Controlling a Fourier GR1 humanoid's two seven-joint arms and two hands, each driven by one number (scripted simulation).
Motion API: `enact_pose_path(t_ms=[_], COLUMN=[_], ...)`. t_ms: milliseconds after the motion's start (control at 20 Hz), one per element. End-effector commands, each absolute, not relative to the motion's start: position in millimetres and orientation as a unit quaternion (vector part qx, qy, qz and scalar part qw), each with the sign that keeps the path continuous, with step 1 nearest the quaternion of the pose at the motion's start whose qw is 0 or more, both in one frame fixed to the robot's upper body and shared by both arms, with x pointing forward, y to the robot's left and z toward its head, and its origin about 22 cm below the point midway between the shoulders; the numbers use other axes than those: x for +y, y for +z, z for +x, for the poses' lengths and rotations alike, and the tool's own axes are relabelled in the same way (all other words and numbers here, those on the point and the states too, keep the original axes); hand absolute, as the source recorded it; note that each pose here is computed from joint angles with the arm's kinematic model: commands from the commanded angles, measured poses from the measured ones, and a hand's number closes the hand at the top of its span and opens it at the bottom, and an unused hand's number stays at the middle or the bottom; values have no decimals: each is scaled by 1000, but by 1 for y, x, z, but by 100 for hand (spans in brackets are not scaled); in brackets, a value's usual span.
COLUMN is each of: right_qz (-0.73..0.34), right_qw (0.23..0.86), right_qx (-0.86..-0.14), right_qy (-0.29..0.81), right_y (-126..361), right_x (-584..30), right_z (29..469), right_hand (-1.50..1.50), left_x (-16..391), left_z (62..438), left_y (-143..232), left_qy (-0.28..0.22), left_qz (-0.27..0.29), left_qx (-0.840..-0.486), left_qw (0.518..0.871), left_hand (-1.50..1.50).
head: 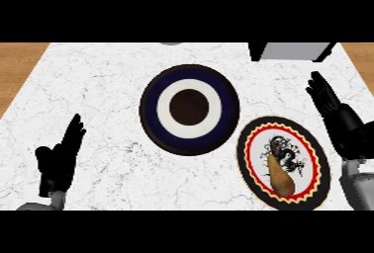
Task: Pick the pear from the plate and place it in the plate
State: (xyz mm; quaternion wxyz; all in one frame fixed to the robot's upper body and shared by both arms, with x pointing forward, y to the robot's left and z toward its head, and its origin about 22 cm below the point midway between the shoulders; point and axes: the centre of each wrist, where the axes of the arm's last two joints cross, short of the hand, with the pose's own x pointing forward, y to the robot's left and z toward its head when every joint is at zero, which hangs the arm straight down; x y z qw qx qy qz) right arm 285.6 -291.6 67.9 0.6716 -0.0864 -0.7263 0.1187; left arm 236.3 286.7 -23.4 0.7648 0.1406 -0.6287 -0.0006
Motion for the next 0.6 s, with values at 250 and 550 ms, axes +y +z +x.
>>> enact_pose_path(t_ms=[250, 550], right_qz=[91, -39], right_qw=[817, 827], right_qx=[-570, -526], right_qy=[-10, 194], right_y=[56, 11], right_x=[-184, -164], right_z=[325, 280], right_hand=[-150, -150], left_x=[268, 260], left_z=[285, 292], left_y=[42, 36], left_qy=[-104, -96], left_qz=[120, 107], left_qx=[-728, -706], left_qw=[667, 694], left_hand=[0, 0])
